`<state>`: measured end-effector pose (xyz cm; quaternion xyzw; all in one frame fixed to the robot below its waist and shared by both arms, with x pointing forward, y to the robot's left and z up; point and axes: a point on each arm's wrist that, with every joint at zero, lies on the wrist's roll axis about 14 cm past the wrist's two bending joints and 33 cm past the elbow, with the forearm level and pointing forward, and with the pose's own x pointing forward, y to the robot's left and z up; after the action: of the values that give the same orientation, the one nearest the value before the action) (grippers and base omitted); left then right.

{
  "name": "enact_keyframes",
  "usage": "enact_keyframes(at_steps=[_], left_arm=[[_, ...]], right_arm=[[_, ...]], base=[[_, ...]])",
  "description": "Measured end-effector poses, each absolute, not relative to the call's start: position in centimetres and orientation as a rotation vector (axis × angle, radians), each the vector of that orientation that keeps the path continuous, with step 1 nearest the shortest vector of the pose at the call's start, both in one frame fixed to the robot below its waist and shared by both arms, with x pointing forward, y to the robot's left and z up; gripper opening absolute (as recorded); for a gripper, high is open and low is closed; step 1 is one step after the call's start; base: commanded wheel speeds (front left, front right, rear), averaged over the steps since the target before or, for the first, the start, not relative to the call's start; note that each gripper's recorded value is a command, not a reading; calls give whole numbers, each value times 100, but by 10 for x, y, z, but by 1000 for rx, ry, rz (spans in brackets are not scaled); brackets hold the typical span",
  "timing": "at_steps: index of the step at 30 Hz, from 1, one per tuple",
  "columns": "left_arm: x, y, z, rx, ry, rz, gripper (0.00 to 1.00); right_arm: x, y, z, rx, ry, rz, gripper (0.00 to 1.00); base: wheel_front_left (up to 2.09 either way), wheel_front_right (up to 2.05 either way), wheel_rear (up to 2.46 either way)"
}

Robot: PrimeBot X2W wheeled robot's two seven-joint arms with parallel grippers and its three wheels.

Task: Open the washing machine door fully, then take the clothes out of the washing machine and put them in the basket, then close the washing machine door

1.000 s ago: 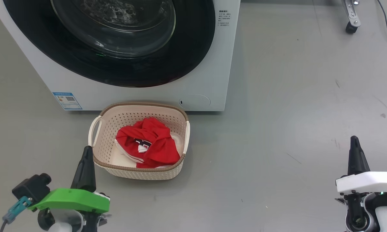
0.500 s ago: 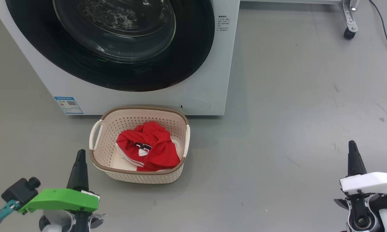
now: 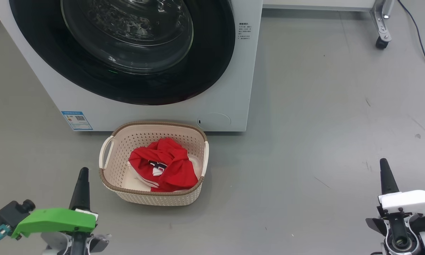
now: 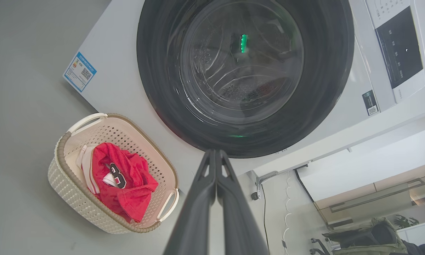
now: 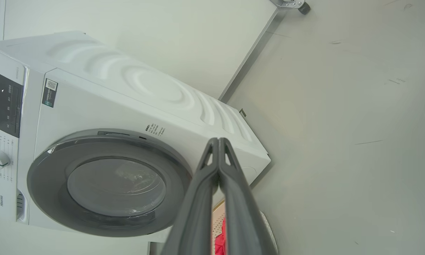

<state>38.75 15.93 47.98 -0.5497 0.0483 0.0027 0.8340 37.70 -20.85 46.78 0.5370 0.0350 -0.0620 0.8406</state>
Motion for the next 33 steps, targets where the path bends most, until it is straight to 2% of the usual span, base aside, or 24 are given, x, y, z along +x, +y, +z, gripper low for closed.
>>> enact_keyframes(at_steps=[33], left_arm=[[382, 179, 487, -1560, 84, 27, 0]], right_arm=[[374, -206, 477, 1547, 53, -98, 0]], base=[[0, 0, 0]])
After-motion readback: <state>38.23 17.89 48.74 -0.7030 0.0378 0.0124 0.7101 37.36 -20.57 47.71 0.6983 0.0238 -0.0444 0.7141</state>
